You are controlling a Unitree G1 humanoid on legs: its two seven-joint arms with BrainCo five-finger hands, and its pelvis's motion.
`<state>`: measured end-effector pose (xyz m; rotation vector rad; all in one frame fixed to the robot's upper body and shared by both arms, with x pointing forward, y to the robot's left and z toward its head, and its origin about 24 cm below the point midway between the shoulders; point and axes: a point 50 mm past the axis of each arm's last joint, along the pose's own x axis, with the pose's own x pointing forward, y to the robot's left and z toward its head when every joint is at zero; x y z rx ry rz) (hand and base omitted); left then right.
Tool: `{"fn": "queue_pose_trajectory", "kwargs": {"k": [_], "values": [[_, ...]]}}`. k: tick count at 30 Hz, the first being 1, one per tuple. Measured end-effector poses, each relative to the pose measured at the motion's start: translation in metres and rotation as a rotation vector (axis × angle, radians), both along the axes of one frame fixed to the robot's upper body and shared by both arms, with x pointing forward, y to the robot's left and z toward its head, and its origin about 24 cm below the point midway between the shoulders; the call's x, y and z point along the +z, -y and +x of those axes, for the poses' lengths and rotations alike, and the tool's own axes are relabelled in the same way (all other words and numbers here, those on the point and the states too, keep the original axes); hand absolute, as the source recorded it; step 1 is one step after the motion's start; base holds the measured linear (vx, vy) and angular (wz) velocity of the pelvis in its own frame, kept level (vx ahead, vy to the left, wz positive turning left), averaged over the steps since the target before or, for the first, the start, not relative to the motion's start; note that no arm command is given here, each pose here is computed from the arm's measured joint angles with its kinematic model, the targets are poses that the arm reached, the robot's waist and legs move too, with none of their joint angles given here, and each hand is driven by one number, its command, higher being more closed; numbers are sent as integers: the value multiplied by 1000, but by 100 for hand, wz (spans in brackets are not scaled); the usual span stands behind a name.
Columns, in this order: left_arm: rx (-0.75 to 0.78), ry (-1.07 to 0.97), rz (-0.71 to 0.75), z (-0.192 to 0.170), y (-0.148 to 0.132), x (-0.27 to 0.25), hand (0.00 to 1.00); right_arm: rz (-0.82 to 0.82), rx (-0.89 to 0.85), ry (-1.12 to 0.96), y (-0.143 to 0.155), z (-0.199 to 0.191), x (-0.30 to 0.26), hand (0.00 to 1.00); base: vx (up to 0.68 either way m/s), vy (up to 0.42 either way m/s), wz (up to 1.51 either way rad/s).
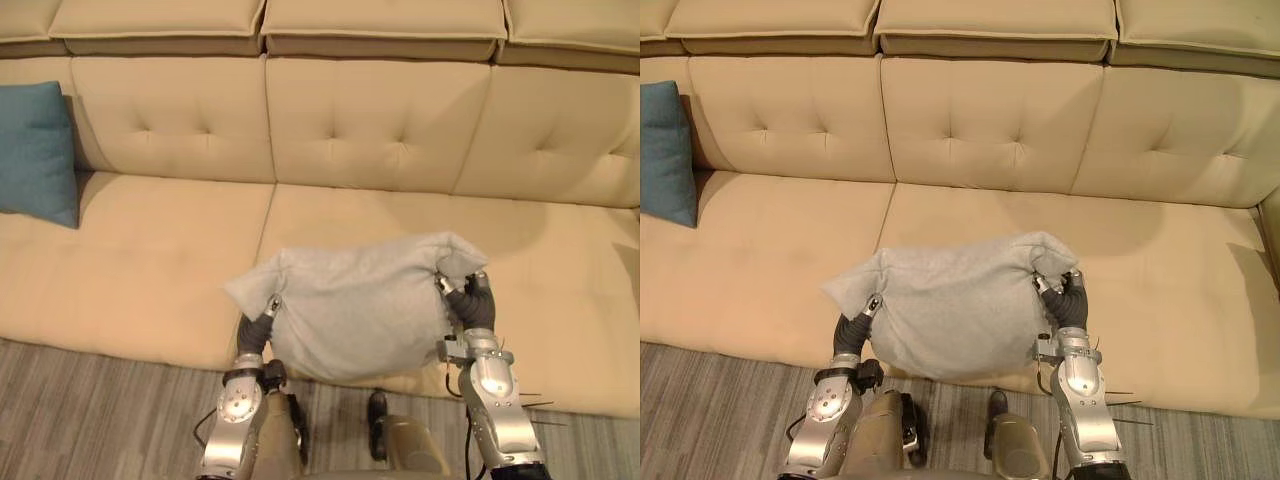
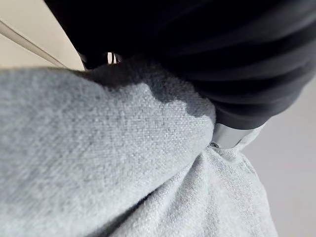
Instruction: Pick up cushions and gather them together orderly.
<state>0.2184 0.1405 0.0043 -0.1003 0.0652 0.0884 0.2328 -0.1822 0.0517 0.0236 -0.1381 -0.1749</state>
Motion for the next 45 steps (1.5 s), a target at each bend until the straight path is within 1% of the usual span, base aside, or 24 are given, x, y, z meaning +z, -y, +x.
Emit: {"fn": "queue_pose_trajectory", "kwargs": {"k": [4,6,9,12,14,16,18,19,20,22,27,28,29,30,32,35,38,41,44,45], "values": [[-13,34,42,10,-3,8,100,70,-43,-2,-5,0,-3,100,166,188,-15],[-5,45,58,12,-7,10,100,82,-36,1,-9,5,-3,100,86,119,-19],[0,91,82,22,-9,21,100,85,-39,34,-13,20,6,100,22,44,-25],[15,185,109,46,-7,45,100,60,-56,106,-19,52,29,100,-54,20,-30],[50,267,155,80,-9,72,100,44,-78,182,-24,81,58,100,-118,10,-12],[114,386,190,113,-11,116,100,43,-101,305,-30,105,104,100,-172,10,-2],[174,472,200,130,-16,151,100,55,-111,393,-35,119,139,100,-163,-1,-1],[212,540,208,142,-18,180,100,62,-116,456,-39,128,169,100,-197,-7,-5],[224,562,209,144,-19,189,100,64,-120,474,-40,131,178,100,-224,-12,-8],[281,647,201,155,-22,229,100,79,-141,535,-43,139,212,100,-181,-25,-5],[342,695,222,169,-25,273,100,90,-162,536,-47,154,243,100,-105,-15,0],[352,702,224,171,-24,282,0,98,-166,538,-47,156,250,100,-46,-5,4],[360,703,222,172,-24,284,0,104,-174,540,-46,156,253,100,-52,-9,6],[367,711,215,172,-24,290,0,117,-180,553,-44,156,259,0,-37,-15,9],[382,764,166,170,-24,314,0,145,-175,626,-44,150,285,0,-26,-21,8],[372,804,136,168,-19,334,0,155,-194,672,-36,147,305,0,9,-13,3],[367,816,111,166,-18,340,0,160,-202,689,-31,144,311,0,51,-20,7],[360,834,89,165,-20,346,0,161,-224,707,-19,141,318,0,46,-32,7],[378,843,96,162,-35,352,0,151,-250,742,-6,135,327,0,34,-40,5],[399,852,95,160,-46,356,0,144,-262,777,1,129,334,0,22,-53,3]]}}
